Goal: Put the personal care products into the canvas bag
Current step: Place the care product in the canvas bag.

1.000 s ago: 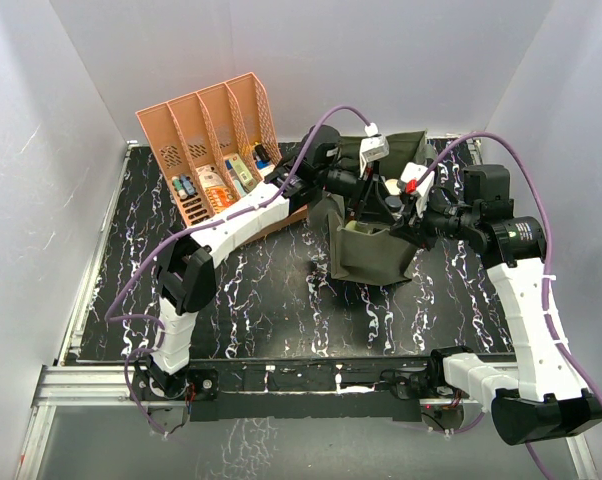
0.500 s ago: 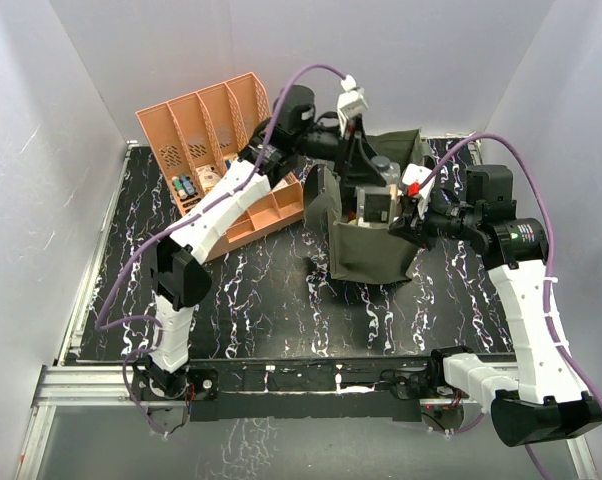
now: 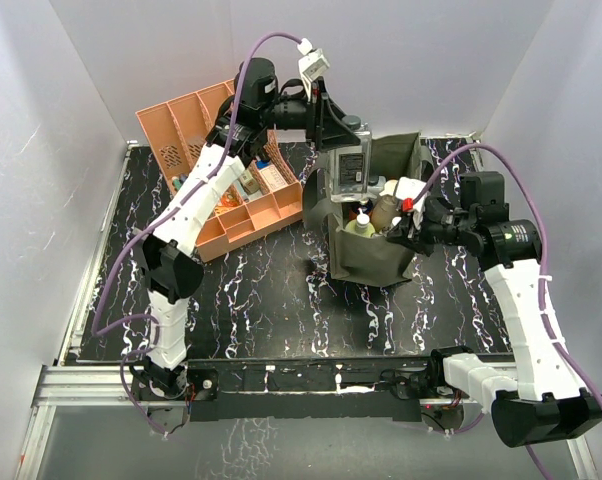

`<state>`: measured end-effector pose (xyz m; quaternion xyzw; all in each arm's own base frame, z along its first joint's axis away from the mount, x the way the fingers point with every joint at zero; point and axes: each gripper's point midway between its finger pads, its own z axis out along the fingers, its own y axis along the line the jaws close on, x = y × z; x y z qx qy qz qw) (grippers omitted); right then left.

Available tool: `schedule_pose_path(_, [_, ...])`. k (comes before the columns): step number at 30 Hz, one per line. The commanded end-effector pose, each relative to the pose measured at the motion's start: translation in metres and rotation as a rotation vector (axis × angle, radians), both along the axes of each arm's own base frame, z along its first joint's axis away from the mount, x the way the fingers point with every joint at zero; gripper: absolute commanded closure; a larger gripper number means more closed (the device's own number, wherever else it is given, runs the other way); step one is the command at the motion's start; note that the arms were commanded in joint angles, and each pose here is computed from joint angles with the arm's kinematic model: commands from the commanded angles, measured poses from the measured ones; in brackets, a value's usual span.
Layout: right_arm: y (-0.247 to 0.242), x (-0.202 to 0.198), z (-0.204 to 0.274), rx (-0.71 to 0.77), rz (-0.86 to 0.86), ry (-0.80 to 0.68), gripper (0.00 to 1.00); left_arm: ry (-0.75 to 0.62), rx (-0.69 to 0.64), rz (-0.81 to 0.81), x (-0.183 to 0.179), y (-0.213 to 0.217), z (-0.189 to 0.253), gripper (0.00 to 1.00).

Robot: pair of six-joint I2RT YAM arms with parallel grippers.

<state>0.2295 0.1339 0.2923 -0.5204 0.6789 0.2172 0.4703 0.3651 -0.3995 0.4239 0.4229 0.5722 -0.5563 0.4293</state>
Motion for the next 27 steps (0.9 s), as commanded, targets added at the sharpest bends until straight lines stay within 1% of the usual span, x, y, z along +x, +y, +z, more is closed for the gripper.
schedule_pose_path(1, [-0.011, -0.008, -0.046, -0.089, 0.0, 0.09, 0.92, -0.155, -0.097, 0.049, -0.006, 0.002, 0.059, 1.0])
schedule_pose_path(5, [-0.015, -0.004, -0.067, -0.125, 0.01, 0.063, 0.92, -0.198, -0.103, 0.077, 0.005, 0.0, 0.057, 1.0])
schedule_pose_path(9, [-0.008, 0.002, -0.067, -0.081, 0.015, 0.06, 0.92, -0.19, -0.093, 0.097, 0.012, -0.002, 0.048, 1.0])
schedule_pose_path(11, [-0.003, 0.005, -0.064, -0.054, 0.027, 0.078, 0.92, -0.212, -0.081, 0.111, 0.013, -0.003, 0.042, 1.0])
schedule_pose_path(15, [0.008, 0.014, -0.068, -0.032, 0.034, 0.138, 0.92, -0.297, -0.051, 0.117, 0.011, -0.01, 0.027, 1.0])
schedule_pose_path(18, [0.021, 0.019, -0.069, -0.029, 0.051, 0.168, 0.92, -0.33, -0.028, 0.079, 0.009, -0.014, 0.016, 1.0])
schedule_pose_path(20, [0.03, 0.02, -0.07, -0.045, 0.073, 0.169, 0.92, -0.416, 0.003, 0.019, 0.003, -0.013, 0.006, 1.0])
schedule_pose_path(21, [0.034, 0.021, -0.069, -0.052, 0.077, 0.16, 0.92, -0.456, 0.017, 0.026, 0.005, -0.011, 0.007, 1.0])
schedule_pose_path(24, [0.038, 0.027, -0.067, -0.052, 0.063, 0.169, 0.92, -0.526, 0.067, 0.147, 0.03, -0.006, 0.011, 1.0])
schedule_pose_path(27, [0.041, 0.033, -0.064, -0.037, 0.032, 0.212, 0.92, -0.568, 0.068, 0.241, 0.048, 0.0, 0.028, 1.0])
